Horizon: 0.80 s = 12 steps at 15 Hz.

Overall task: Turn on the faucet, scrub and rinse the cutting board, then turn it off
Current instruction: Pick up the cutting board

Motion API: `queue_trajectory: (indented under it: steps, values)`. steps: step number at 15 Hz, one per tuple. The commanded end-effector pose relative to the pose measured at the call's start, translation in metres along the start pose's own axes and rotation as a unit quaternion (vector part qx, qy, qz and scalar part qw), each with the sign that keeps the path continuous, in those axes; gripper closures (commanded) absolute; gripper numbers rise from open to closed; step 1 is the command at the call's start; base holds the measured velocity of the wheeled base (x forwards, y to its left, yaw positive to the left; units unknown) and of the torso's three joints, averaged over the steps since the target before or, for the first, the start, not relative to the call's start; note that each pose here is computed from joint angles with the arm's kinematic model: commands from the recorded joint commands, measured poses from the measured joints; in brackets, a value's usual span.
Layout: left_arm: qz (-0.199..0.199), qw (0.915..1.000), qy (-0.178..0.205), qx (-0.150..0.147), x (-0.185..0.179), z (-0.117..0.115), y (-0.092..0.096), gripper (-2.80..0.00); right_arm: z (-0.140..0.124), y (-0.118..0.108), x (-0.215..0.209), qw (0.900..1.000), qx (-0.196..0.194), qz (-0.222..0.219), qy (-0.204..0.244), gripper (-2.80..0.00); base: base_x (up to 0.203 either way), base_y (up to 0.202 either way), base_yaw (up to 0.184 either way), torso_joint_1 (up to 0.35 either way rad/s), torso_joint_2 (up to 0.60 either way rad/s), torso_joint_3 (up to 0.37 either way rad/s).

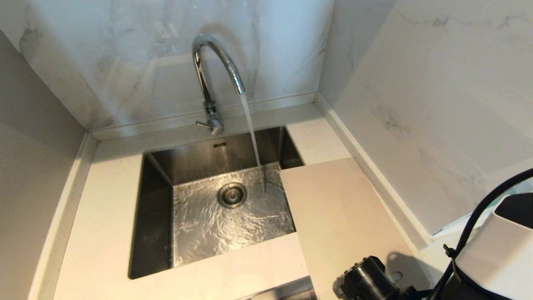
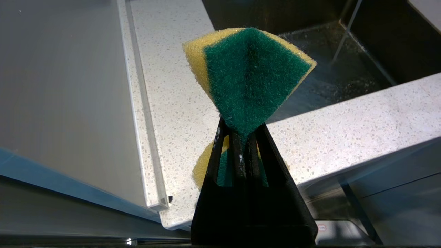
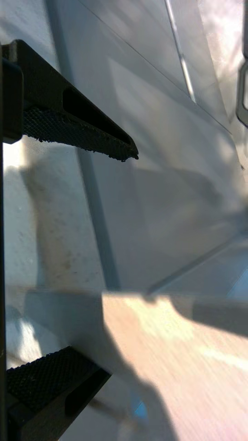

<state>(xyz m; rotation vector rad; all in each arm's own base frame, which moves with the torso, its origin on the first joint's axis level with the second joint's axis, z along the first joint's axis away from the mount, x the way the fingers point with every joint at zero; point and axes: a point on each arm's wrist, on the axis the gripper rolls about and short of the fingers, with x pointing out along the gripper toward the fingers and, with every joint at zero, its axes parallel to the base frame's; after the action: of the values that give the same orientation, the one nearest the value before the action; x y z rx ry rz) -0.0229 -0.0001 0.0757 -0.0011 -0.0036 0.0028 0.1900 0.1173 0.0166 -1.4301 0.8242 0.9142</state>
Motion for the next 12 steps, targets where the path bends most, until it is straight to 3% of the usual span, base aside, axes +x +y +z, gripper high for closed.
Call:
queue_trajectory:
  steps: [1, 12]
  values:
    - [0.0, 1.0, 0.0, 0.0, 0.0, 0.0, 0.0, 0.0, 0.009, 0.005, 0.0, 1.0, -0.02, -0.008, -0.002, -2.8, 0.0, 0.0, 0.0, 0.0, 0.0, 0.0]
    - [0.0, 1.0, 0.0, 0.0, 0.0, 0.0, 0.0, 0.0, 0.019, 0.011, 0.01, 1.0, 0.0, -0.009, -0.005, -2.8, 0.0, 0.0, 0.0, 0.0, 0.0, 0.0]
